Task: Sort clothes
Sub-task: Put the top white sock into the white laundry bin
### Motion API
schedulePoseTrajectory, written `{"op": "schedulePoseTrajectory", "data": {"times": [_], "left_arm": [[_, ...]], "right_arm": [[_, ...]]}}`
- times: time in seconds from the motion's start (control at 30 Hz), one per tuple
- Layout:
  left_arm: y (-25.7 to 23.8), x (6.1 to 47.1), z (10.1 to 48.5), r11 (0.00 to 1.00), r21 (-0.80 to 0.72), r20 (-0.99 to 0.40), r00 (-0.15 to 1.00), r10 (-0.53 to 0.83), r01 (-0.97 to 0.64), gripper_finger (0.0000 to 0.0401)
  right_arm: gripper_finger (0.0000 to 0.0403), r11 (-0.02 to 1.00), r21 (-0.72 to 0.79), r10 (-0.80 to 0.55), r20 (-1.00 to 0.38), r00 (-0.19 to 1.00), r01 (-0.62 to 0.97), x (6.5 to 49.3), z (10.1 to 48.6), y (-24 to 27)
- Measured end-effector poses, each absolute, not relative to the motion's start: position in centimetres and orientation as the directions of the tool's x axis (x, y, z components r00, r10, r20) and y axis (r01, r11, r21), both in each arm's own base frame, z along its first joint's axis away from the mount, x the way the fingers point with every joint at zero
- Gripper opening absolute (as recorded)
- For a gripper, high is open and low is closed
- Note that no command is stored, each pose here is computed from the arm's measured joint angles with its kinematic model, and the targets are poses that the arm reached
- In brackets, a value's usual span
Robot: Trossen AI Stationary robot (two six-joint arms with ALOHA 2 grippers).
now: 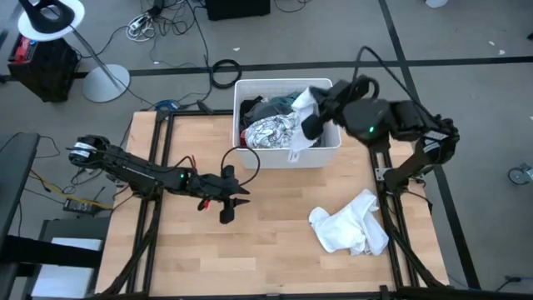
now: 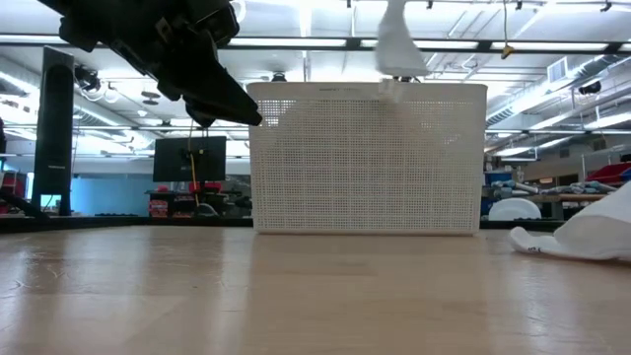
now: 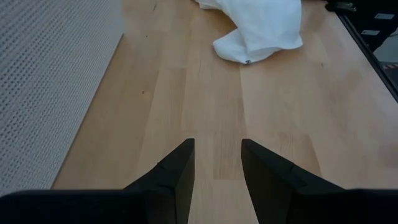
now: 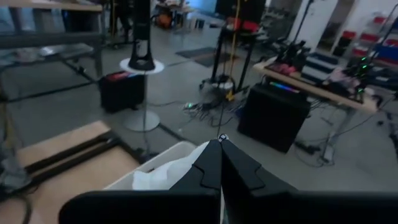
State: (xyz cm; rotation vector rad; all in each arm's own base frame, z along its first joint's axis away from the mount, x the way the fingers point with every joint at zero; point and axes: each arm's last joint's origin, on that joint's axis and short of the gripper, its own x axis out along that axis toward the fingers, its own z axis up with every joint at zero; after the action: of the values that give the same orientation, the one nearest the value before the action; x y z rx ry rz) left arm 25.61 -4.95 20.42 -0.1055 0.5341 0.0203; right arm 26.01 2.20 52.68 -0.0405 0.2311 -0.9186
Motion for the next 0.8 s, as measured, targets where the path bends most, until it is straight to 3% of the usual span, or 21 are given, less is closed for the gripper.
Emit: {"op": "schedulePoseTrajectory", "data": {"times": [0.4, 0.8], "left_arm": [[-4.9, 25.6, 20.4, 0.997, -0.072, -0.509, 0.861, -0.008, -0.034, 0.0137], [-4.9, 25.6, 20.4, 0.997, -0.073, -0.509, 0.861, -0.008, -0.034, 0.0137]], "right_arm": [[0.0000, 0.564, -0.149, -0.824, -0.171, 0.541, 0.812, 25.6, 53.3, 0.5], [0.0000, 0.411, -0.230, -0.849, -0.449, 0.278, 0.882, 26.1, 44.5, -1.1]]}}
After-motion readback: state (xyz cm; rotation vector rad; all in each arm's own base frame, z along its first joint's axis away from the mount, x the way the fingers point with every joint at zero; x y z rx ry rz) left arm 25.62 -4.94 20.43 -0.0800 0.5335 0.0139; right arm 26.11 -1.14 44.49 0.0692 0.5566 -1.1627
